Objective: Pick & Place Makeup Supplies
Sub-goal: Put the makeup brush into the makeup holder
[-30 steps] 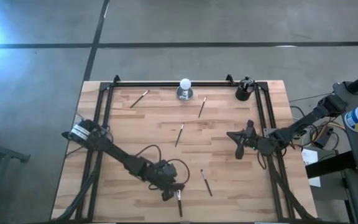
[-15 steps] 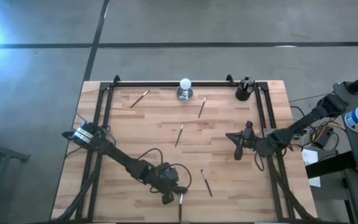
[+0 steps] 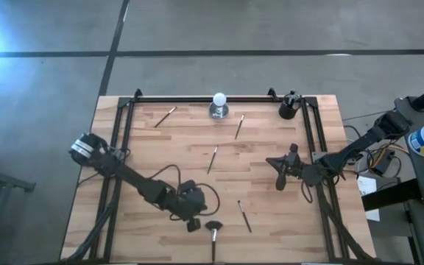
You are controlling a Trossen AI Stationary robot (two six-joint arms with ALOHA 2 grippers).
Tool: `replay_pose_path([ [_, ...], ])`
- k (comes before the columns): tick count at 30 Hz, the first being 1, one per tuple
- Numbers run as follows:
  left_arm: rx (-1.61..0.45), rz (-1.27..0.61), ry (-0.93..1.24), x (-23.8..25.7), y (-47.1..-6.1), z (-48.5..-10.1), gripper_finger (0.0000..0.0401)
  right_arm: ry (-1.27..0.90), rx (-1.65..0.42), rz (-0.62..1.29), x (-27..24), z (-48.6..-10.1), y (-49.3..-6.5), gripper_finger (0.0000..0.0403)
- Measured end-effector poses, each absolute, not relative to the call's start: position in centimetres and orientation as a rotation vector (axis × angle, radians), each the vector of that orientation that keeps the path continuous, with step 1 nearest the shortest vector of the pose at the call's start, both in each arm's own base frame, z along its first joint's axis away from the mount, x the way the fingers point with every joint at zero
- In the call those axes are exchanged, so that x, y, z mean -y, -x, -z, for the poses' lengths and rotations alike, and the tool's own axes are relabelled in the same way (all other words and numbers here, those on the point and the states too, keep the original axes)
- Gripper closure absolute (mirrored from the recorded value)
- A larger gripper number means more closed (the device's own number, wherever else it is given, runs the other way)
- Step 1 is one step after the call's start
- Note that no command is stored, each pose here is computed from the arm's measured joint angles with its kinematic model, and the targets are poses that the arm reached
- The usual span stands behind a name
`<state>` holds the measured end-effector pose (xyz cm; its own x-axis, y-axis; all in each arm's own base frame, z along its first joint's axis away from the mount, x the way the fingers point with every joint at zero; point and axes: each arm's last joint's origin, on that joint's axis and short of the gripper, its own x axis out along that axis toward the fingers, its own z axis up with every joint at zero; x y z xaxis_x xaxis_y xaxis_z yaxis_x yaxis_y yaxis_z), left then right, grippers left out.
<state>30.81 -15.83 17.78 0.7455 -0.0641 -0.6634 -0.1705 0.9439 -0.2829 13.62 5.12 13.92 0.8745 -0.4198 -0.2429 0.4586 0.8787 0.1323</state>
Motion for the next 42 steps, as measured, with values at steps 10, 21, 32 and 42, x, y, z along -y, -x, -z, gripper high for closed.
replay_pose_path([
  [10,-0.745,0.079,0.393,17.5,-33.5,-18.8,0.0324,-0.097,-0.209,0.474,-5.0,-14.2,-13.7,0.0394],
  [21,-0.888,0.091,0.306,19.2,-35.6,-17.1,0.0264,-0.058,-0.193,0.483,-4.8,-14.5,-13.9,0.0394],
  [32,-0.944,0.056,0.294,19.3,-36.1,-14.5,0.0266,-0.053,-0.191,0.481,-4.8,-14.6,-14.0,0.0394],
  [42,-0.978,-0.009,0.211,19.0,-35.7,-14.0,0.0394,-0.052,-0.192,0.481,-4.8,-14.6,-14.0,0.0394],
])
